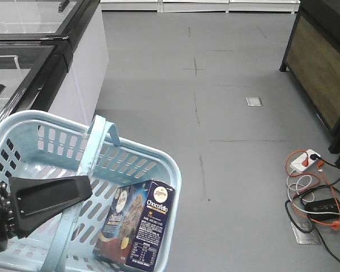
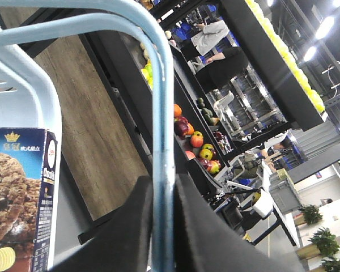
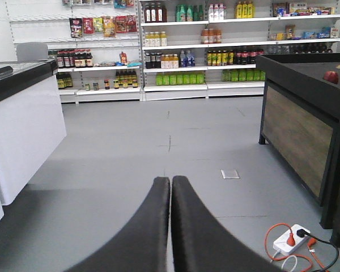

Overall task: Left arm holds basket, right arm returns cookies
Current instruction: 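Hold the basket steady with the left gripper while the base turns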

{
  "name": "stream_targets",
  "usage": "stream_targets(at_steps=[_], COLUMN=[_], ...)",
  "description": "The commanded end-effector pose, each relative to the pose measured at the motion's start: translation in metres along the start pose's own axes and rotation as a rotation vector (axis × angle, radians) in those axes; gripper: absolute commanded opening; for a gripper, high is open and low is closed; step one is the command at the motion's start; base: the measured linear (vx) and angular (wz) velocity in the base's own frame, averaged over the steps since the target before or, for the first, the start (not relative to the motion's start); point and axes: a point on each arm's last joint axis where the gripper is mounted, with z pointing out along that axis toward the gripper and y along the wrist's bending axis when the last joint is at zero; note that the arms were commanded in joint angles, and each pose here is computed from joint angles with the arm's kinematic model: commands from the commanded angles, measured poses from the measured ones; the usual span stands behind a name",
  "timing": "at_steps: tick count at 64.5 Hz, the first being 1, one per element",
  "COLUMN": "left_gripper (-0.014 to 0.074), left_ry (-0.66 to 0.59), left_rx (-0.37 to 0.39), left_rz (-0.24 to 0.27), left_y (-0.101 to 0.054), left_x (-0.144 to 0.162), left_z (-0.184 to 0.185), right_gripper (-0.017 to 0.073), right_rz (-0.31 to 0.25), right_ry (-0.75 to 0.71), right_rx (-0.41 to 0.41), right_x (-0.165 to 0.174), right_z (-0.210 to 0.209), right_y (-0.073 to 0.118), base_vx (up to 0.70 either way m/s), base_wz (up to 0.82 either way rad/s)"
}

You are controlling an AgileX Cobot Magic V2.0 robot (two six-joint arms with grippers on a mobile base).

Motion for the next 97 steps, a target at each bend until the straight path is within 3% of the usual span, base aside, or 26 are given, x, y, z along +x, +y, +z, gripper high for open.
stream_targets(at_steps=[1, 97], left_gripper=[-0.0008, -0.0008], left_ry=[-0.051, -0.051], left_rx=[0.110, 0.110], left_rz=[-0.017, -0.017], left_y=[-0.0182, -0.0182], left_x=[-0.0075, -0.0075], left_z=[-0.0020, -0.0020], right_gripper=[-0.0003, -0.0003], right_rz=[-0.020, -0.020], right_ry=[-0.064, -0.064], right_rx=[-0.016, -0.016], right_x=[-0.0003, -0.0003], right_z=[-0.0001, -0.0001], right_y=[0.0016, 0.0016], base_vx=[0.02, 0.03], base_wz=[-0.02, -0.02])
